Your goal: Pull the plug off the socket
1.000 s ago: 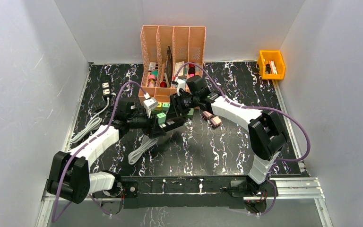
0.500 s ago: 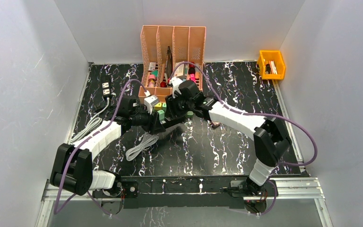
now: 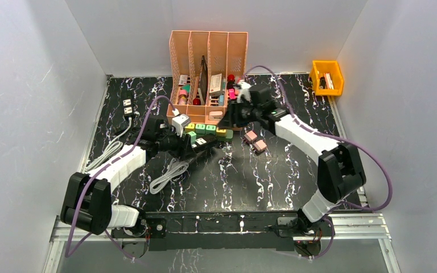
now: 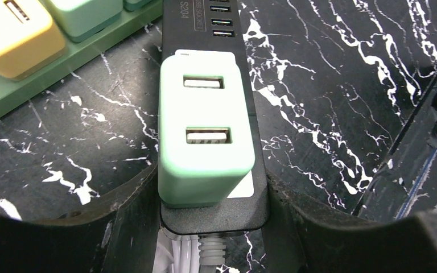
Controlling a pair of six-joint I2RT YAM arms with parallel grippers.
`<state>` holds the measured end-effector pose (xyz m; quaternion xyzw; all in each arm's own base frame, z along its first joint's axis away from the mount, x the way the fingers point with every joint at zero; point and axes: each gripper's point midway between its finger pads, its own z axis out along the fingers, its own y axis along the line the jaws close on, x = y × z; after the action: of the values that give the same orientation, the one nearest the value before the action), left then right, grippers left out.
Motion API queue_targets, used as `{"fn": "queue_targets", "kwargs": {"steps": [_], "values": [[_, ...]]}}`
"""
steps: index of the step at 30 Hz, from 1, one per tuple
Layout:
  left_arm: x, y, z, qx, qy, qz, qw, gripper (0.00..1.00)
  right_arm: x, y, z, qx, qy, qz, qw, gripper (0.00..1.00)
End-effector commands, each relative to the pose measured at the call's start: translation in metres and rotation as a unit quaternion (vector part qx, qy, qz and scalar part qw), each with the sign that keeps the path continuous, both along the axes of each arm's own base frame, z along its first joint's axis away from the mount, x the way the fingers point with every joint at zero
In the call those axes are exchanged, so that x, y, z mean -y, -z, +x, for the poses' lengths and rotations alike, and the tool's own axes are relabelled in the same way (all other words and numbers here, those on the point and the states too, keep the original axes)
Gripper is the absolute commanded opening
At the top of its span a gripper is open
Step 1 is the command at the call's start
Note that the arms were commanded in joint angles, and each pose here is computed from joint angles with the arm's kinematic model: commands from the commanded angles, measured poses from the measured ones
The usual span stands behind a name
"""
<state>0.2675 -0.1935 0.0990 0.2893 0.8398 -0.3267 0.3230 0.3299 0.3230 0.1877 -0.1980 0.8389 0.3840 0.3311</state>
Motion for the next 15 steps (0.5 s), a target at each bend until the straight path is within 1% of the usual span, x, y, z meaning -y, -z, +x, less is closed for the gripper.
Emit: {"fn": "queue_targets", "kwargs": {"steps": [1,3,5,10,12,14,15], "values": [[-0.004,-0.024,0.013,0.054,-0.009,0.006,0.998,0.00,0.100,0.035,0.002,-0.170,0.147,-0.008,0.974,0.00],[-0.005,-0.026,0.013,0.058,-0.010,0.007,0.998,0.00,0.130,0.054,-0.017,-0.251,0.181,0.000,0.951,0.00],[-0.006,-0.028,0.013,0.060,-0.010,0.007,0.998,0.00,0.153,0.066,-0.036,-0.305,0.220,0.012,0.926,0.00],[-0.009,-0.029,0.012,0.069,-0.008,0.018,0.997,0.00,0.210,0.095,-0.066,-0.361,0.325,0.030,0.873,0.00],[-0.008,-0.032,0.011,0.075,-0.004,0.013,0.997,0.00,0.221,0.103,-0.069,-0.375,0.346,0.038,0.859,0.00],[-0.008,-0.032,0.010,0.076,-0.003,0.011,0.997,0.00,0.221,0.110,-0.070,-0.397,0.345,0.042,0.849,0.09],[-0.008,-0.032,0.010,0.076,-0.003,0.011,0.997,0.00,0.217,0.115,-0.070,-0.415,0.336,0.048,0.844,0.11]]}}
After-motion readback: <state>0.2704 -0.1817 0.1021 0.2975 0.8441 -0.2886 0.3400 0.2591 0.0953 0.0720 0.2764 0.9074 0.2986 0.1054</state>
